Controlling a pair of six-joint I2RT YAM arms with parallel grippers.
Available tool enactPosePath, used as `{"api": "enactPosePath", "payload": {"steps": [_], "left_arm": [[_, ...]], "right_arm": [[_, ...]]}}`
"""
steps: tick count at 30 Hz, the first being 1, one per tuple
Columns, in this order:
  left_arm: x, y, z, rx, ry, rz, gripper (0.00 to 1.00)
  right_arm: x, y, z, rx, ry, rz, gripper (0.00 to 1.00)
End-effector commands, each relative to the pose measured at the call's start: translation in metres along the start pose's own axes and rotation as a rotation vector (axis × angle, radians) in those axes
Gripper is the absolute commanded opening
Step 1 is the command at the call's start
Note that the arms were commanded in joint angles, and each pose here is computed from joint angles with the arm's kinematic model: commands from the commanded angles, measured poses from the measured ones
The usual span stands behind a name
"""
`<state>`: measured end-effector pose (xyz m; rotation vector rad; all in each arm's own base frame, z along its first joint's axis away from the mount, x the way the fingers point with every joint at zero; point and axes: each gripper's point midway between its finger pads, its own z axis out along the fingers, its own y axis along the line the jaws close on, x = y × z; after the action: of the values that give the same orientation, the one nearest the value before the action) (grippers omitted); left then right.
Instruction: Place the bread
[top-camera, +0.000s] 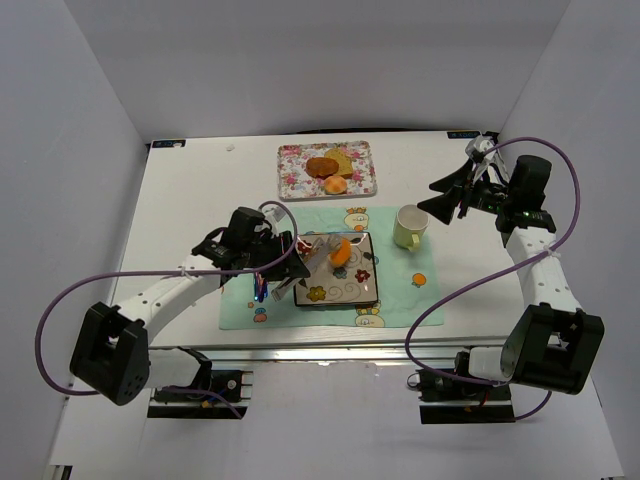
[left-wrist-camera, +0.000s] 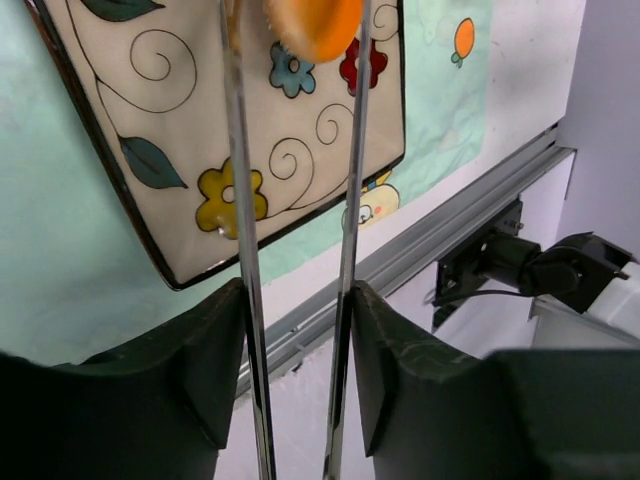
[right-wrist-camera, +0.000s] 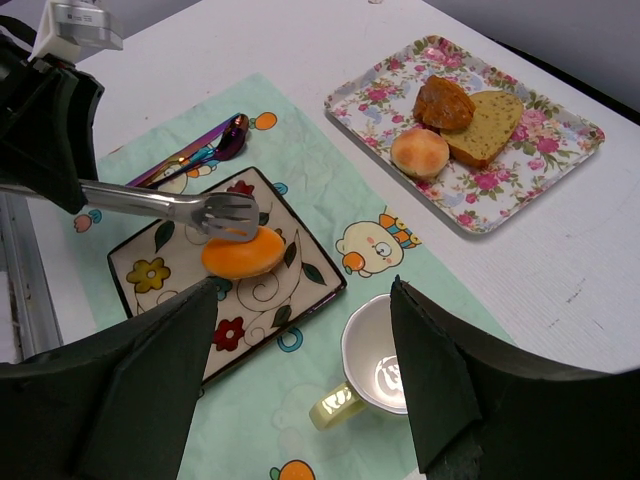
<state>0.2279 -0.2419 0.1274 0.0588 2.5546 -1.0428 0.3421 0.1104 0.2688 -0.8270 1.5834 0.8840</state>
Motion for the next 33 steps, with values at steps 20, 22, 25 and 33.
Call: {"api": "enactPosePath", "payload": {"steps": [20,22,25,33], "left_arm": [[-0.093,0.011,-0.069,-0.097,-0.349,-0.017,0.17],[-0.116,0.046,-0.085,-0.254,-0.432,-0.039,0.05],[-0.130,0.109,-0.104,-0.591,-0.441,0.091,0.00],[-0.156,0.215,-0.112,-0.930,-0.398,0.363,0.00]], "right_arm": [[-0.012,0.006,-0.003,-0.025,-0.019,-0.033,0.75],[-0.012,0.006,-0.003,-0.024,-0.018,-0.033,0.75],[-0.013,0.007,-0.003,-0.031,-0.021,-0.031,0.75],[-0.018,0.009,-0.003,-0.054,-0.025,-0.044,0.75]]}}
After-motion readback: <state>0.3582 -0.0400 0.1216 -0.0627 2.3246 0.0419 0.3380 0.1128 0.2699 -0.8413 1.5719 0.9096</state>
